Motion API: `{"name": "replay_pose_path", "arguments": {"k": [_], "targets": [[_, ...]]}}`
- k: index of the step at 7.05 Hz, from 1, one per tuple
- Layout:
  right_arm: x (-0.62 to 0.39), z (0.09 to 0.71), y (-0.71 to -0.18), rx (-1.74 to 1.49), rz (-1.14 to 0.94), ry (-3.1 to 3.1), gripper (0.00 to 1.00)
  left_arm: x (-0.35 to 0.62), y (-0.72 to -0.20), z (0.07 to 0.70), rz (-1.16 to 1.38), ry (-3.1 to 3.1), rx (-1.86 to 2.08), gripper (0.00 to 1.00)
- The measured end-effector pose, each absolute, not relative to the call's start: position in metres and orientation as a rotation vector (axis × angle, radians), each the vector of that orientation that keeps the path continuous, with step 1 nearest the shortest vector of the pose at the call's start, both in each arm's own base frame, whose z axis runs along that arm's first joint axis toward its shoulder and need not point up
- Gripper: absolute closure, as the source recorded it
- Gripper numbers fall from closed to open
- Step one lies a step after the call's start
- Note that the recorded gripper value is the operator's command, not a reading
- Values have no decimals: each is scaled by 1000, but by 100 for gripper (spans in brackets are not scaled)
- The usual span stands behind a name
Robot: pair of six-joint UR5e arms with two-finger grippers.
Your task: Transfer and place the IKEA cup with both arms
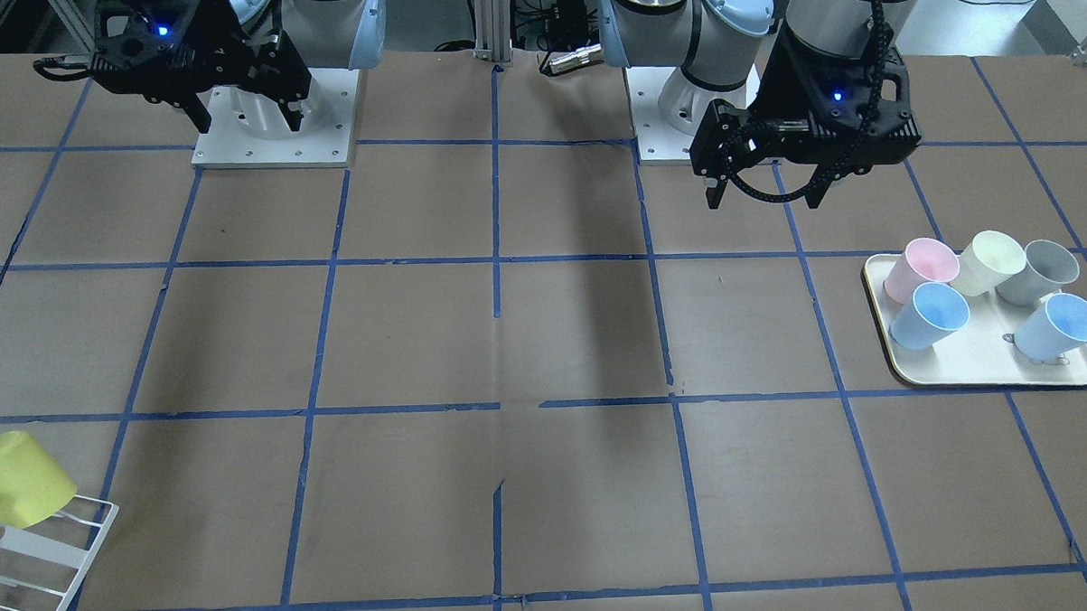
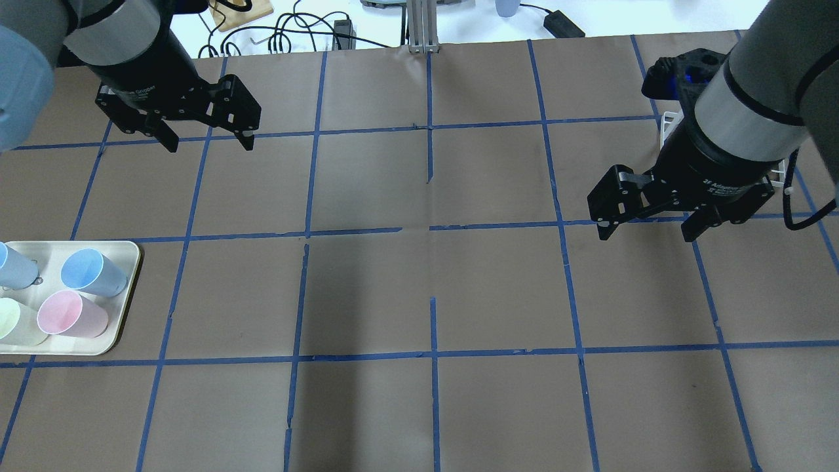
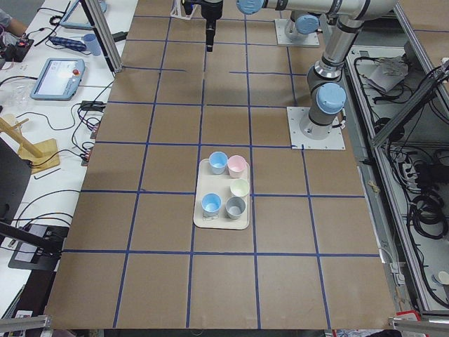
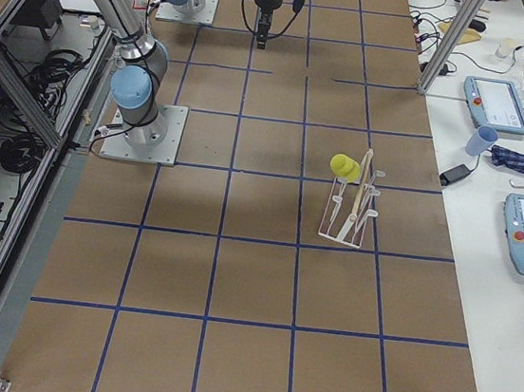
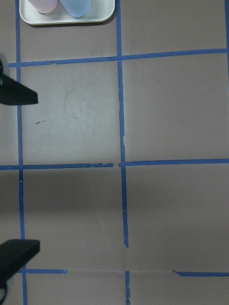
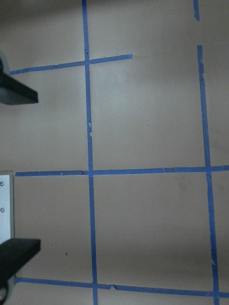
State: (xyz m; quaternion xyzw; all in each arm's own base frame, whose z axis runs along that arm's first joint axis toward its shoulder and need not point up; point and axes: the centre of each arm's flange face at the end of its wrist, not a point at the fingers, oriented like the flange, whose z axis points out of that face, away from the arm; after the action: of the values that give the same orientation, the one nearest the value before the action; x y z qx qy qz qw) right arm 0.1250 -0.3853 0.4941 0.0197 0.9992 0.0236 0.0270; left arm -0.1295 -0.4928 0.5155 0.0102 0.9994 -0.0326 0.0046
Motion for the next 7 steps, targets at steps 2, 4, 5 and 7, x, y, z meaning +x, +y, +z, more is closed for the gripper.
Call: {"name": "replay_pose_path", "arguments": {"k": [2, 4, 5, 7], "targets": [[125, 495, -385, 52, 69, 3087, 0, -130, -493, 515, -102, 3131, 32, 0], [125, 496, -384, 47, 63, 3086, 0, -130, -493, 515, -102, 3131, 33, 0], [125, 496, -384, 46, 63, 3086, 0, -130, -493, 515, -102, 3131, 33, 0], [125, 496, -383, 46, 61, 3086, 0, -130, -493, 515, -102, 3131, 33, 0]]}}
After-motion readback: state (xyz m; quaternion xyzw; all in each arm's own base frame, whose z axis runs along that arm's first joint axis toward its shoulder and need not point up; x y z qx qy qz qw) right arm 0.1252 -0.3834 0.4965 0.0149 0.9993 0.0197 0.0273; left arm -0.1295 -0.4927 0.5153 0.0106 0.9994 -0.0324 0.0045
